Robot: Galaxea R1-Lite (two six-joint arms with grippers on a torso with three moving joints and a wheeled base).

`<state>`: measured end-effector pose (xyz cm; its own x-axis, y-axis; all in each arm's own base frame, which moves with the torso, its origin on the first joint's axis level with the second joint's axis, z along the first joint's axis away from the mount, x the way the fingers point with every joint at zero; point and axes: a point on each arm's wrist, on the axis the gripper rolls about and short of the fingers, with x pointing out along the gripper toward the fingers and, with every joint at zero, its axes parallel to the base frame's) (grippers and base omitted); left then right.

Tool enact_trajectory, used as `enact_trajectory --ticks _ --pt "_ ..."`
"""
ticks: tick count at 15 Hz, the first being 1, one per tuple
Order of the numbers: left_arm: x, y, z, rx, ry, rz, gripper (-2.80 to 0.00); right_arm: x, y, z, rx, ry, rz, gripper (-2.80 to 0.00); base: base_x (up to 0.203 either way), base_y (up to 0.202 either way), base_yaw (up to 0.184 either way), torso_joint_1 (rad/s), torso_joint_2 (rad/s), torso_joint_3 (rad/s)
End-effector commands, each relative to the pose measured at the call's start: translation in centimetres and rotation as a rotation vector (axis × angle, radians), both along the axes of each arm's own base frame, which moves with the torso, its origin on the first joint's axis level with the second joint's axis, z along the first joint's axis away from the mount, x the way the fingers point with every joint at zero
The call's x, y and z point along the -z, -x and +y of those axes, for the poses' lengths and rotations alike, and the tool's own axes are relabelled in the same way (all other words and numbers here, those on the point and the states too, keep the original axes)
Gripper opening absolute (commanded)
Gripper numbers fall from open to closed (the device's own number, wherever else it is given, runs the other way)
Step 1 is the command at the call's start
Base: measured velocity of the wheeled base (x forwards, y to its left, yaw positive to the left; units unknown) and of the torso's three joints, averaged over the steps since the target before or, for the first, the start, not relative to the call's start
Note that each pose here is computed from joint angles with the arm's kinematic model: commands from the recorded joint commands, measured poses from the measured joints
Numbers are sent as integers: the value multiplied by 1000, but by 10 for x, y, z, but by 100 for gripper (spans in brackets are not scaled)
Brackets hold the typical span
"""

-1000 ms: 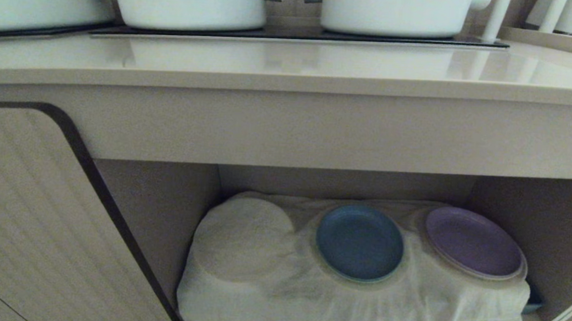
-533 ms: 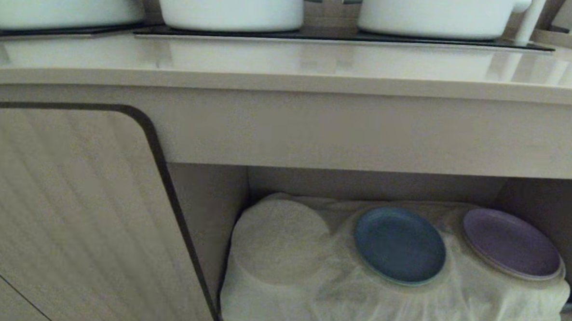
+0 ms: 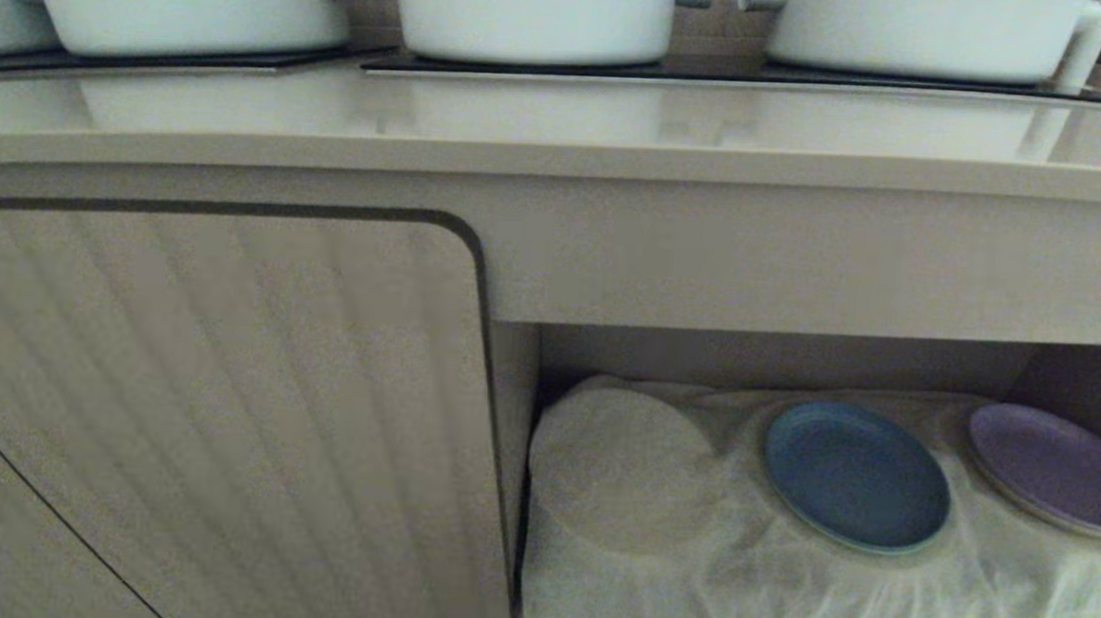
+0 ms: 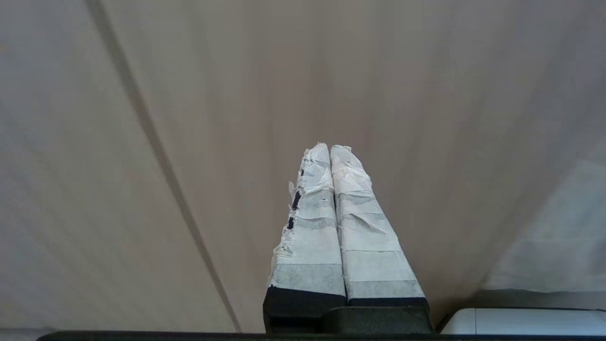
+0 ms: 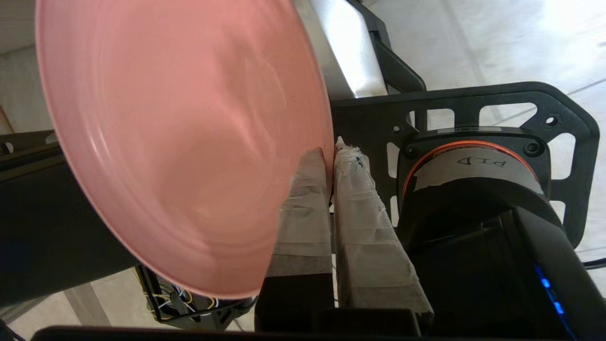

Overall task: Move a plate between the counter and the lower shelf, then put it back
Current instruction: Put the plate in the cupboard

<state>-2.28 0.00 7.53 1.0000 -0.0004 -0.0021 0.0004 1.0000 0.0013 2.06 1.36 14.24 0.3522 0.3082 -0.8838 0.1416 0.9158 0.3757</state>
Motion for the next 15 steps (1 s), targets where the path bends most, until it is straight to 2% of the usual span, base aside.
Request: enact_trajectory --ticks 1,3,15 --pt "0 0 0 0 0 -1 -280 1 0 0 3 1 7 -280 0 192 -2 0 -3 5" --pt "0 0 0 0 -2 -1 -280 1 0 0 3 0 7 -280 0 131 -1 2 2 4" --pt "0 0 0 0 -2 -1 -280 8 2 -1 -9 14 23 -280 0 0 0 0 0 0"
